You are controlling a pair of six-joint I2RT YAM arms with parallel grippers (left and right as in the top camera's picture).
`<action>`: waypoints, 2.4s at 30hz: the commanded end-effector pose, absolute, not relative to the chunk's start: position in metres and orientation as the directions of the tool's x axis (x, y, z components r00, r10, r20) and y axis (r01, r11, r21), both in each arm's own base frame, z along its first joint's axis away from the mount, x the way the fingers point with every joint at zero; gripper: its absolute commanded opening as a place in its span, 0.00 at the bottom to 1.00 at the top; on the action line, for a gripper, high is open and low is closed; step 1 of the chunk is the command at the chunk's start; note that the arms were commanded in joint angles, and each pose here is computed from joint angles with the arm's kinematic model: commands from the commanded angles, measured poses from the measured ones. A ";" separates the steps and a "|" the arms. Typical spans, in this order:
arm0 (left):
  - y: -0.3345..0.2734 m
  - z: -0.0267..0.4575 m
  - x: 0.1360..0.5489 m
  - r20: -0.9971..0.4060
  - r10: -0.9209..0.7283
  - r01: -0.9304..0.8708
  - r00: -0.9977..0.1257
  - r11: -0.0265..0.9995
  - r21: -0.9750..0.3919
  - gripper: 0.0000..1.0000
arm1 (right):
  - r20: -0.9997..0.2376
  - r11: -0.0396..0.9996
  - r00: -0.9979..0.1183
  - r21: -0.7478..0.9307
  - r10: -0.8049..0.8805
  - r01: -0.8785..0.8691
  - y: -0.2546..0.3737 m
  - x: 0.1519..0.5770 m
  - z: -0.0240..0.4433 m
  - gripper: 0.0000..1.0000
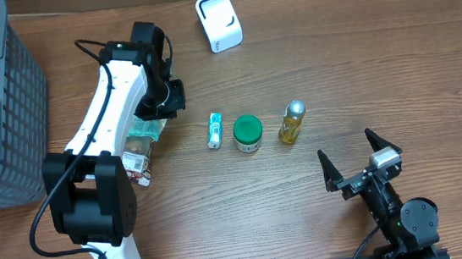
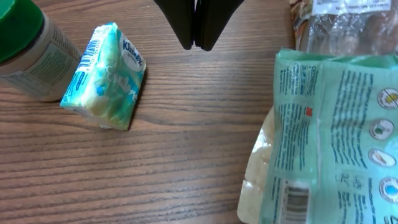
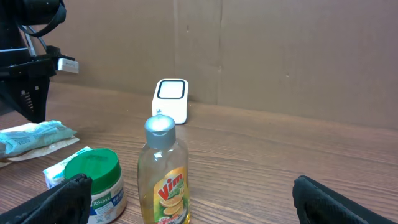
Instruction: Scan the item barcode
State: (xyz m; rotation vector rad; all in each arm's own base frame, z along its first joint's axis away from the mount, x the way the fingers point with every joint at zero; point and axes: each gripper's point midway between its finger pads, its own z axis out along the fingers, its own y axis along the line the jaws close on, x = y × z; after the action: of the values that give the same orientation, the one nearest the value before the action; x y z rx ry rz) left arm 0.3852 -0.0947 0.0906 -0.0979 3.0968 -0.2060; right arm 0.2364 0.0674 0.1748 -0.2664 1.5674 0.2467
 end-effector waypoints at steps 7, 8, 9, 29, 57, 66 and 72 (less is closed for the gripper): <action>-0.105 0.102 0.382 -0.035 -0.095 -0.087 -0.995 0.980 -0.180 0.04 | -1.000 0.951 -0.009 -0.013 -0.017 -0.308 0.065 0.237 0.172 1.00; -0.105 0.101 0.381 -0.031 -0.095 -0.088 -0.995 0.980 -0.179 0.04 | -1.000 0.951 -0.009 -0.013 -0.017 -0.308 0.065 0.237 0.172 1.00; -0.105 0.100 0.380 -0.029 -0.095 -0.088 -0.995 0.980 -0.178 0.04 | -1.000 0.951 -0.009 -0.013 -0.017 -0.308 0.065 0.237 0.172 1.00; -0.103 0.099 0.381 -0.033 -0.095 -0.088 -0.995 0.982 -0.168 0.04 | -1.000 0.951 -0.009 -0.013 -0.017 -0.308 0.065 0.237 0.172 1.00; -0.108 0.099 0.379 -0.030 -0.082 -0.076 -0.996 0.983 -0.165 0.04 | -1.000 0.951 -0.009 -0.013 -0.017 -0.308 0.065 0.237 0.172 1.00; -0.104 0.098 0.381 -0.054 -0.066 -0.060 -0.996 0.993 -0.106 0.04 | -1.000 0.951 -0.009 -0.013 -0.017 -0.308 0.065 0.237 0.172 1.00; -0.063 0.098 0.390 -0.116 -0.097 -0.108 -0.989 0.990 0.089 0.17 | -1.000 0.951 -0.009 -0.013 -0.017 -0.308 0.065 0.237 0.172 1.00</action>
State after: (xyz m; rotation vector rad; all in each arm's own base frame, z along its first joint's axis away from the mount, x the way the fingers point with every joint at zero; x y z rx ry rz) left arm 0.3873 -0.0886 0.0891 -0.1048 3.0733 -0.0326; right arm 0.2364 0.0673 0.1749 -0.2664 1.5670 0.2467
